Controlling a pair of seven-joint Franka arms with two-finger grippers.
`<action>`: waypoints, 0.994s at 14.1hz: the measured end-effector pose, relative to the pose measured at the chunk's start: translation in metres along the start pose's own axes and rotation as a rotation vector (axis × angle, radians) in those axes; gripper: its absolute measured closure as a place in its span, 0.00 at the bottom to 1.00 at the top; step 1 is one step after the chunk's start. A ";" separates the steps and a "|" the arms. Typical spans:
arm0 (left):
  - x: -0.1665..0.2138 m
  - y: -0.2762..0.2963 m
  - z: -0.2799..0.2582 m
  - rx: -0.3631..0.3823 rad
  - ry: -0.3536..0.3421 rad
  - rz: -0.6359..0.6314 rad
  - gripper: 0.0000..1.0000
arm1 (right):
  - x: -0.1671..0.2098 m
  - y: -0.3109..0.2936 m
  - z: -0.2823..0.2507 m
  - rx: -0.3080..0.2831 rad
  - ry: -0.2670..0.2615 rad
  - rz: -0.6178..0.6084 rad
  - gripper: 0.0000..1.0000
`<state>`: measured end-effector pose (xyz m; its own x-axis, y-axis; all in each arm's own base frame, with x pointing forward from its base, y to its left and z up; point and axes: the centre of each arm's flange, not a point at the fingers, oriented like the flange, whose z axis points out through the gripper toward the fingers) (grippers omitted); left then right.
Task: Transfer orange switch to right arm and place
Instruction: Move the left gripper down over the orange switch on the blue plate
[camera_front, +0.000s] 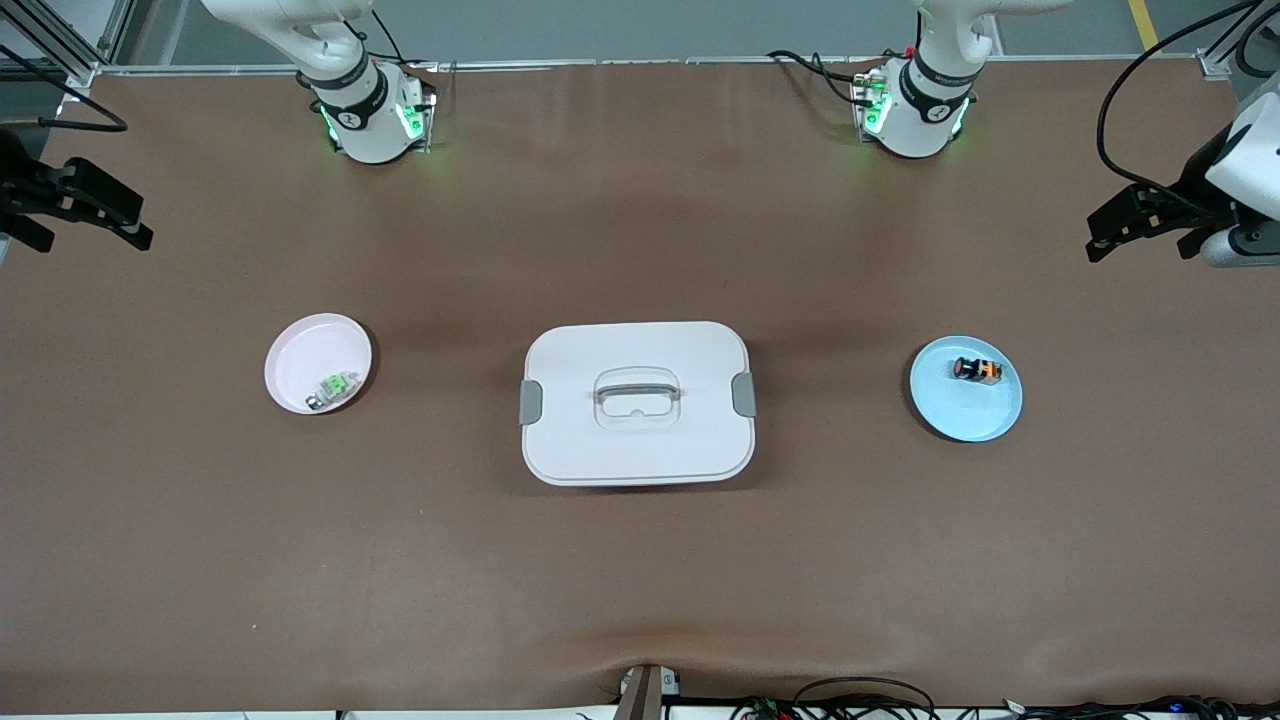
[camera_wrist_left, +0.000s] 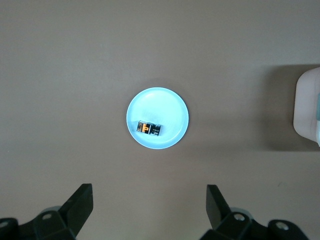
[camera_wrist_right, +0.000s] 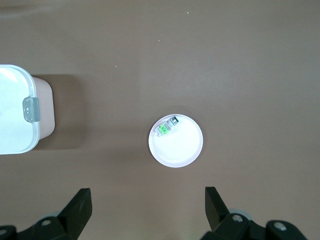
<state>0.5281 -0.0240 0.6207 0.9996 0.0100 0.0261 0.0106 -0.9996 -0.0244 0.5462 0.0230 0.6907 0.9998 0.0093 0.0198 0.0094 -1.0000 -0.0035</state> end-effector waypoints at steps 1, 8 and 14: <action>0.000 0.000 0.000 0.000 0.000 0.000 0.00 | 0.000 0.000 0.000 0.000 0.000 0.000 0.00; 0.003 0.000 0.014 0.003 -0.049 -0.001 0.00 | 0.000 0.001 0.000 0.000 0.004 0.002 0.00; 0.029 0.001 0.080 0.004 -0.170 0.039 0.00 | 0.007 0.011 -0.004 0.000 0.055 0.022 0.00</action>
<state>0.5594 -0.0230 0.5410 0.9893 -0.0248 -0.1439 -0.0288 -0.9992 -0.0261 0.5535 0.0117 0.6946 0.9971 -0.0128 0.0751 -0.0125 -0.9999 -0.0049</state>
